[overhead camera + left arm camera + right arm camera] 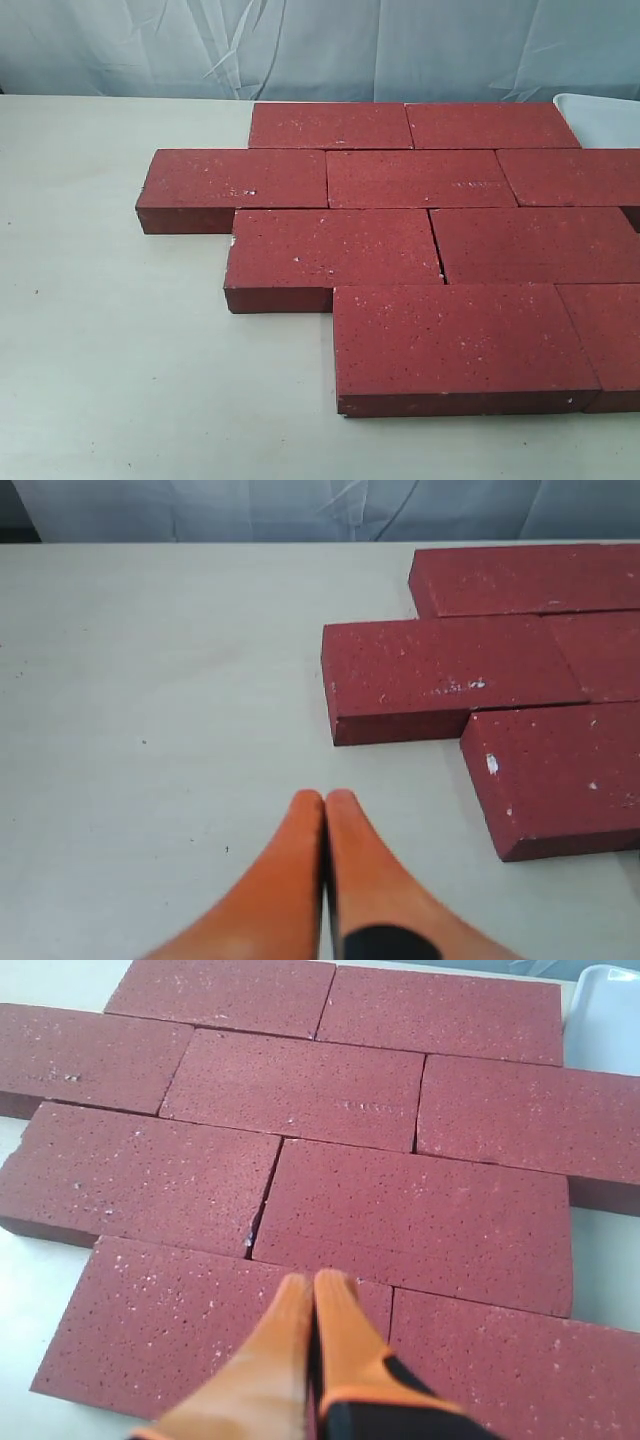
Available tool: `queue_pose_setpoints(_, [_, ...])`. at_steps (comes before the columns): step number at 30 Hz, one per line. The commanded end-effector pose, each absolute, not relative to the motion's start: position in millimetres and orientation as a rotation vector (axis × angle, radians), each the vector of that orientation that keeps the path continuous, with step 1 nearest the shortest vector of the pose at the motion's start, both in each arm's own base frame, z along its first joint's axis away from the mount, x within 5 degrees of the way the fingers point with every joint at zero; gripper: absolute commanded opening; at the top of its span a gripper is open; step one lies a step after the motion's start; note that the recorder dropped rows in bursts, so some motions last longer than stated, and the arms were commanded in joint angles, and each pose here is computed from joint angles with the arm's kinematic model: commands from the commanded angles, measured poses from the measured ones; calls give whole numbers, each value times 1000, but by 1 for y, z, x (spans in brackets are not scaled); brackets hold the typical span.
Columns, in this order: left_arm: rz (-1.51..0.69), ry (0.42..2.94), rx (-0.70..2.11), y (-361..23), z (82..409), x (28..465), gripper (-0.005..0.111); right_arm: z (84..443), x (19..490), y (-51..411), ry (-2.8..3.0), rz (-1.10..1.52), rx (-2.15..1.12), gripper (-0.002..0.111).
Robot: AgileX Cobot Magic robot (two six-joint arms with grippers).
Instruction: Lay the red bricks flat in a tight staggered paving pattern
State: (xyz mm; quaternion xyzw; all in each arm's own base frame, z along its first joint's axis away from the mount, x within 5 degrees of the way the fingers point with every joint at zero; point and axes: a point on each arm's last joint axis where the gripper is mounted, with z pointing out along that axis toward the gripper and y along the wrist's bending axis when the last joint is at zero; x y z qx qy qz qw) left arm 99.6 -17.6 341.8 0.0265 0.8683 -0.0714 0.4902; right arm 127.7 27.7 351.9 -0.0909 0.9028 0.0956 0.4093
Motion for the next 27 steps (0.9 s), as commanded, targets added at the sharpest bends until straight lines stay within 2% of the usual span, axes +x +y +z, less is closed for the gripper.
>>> queue_pose_setpoints(1, [-187, 2014, 50, -12, 348, 69, 0, 341, 114, 27, 2249, 245, -219, -1])
queue_pose_setpoints(6, [-179, 1939, 51, -8, 353, 49, 0, 328, 79, 23, 2173, 223, -226, -1])
queue_pose_setpoints(14, [-174, 1906, 51, -6, 354, 43, 0, 307, 20, 16, 1884, 188, -213, -1])
queue_pose_setpoints(19, [-174, 1906, 51, -6, 354, 43, 0, 304, 9, 9, 1701, 85, -200, -1])
queue_pose_setpoints(27, [-166, 1905, 52, -6, 354, 43, 0, 304, 6, 9, 1686, 85, -200, -1])
